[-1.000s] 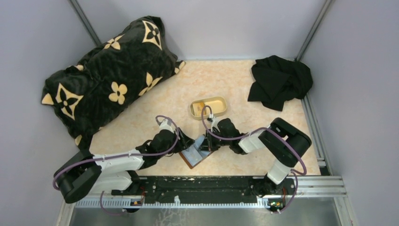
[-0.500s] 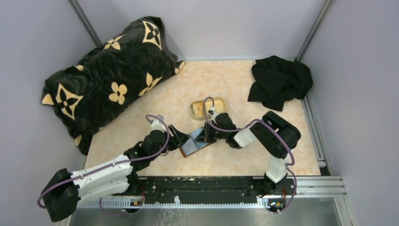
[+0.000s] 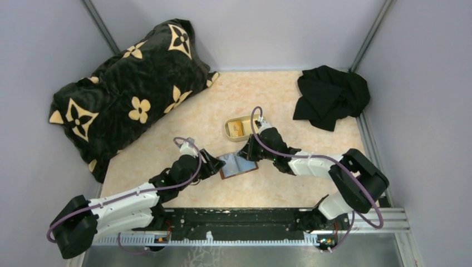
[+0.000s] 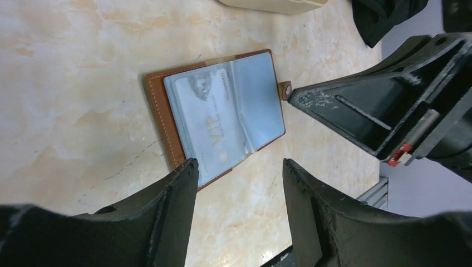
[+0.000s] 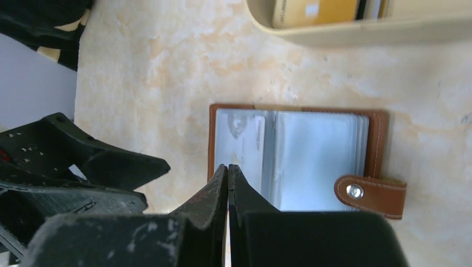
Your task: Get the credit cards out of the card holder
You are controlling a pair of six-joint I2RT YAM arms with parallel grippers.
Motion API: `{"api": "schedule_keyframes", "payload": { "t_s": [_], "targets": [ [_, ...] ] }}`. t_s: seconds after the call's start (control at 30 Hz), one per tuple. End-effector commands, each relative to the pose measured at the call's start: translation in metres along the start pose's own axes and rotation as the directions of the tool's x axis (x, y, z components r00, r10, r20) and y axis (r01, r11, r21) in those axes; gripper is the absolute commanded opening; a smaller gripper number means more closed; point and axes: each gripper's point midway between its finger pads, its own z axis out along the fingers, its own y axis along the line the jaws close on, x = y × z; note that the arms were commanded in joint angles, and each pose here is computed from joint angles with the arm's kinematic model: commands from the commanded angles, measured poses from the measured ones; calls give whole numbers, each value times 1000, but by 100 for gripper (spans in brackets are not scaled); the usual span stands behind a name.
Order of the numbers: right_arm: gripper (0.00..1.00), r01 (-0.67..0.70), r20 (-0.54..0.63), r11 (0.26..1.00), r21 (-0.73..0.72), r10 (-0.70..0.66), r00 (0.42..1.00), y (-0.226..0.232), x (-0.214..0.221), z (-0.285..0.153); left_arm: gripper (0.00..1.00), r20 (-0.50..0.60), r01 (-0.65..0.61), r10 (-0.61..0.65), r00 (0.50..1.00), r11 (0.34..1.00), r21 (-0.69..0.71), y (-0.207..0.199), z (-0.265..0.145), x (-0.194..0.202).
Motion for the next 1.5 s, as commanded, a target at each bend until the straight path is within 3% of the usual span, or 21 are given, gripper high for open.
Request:
{"api": "schedule_keyframes", "payload": {
  "t_s": [0.0,0.3,0.87,1.47],
  "targets": [
    [0,134,3,990,31,-134,991,7,-15,-4,64,27,6,-8,1000,997,82,-17,8,-5],
    [0,176,-109,983,-40,-180,978,-12,13,12,64,-17,35,-33,999,983,181,-36,32,8],
    [0,152,-146,987,-50,-157,977,-32,27,16,67,-17,33,-32,999,997,65,2,34,8],
    [0,131,-154,989,-62,-139,978,-33,32,15,67,-53,8,-6,999,999,44,7,43,17]
  ]
}}
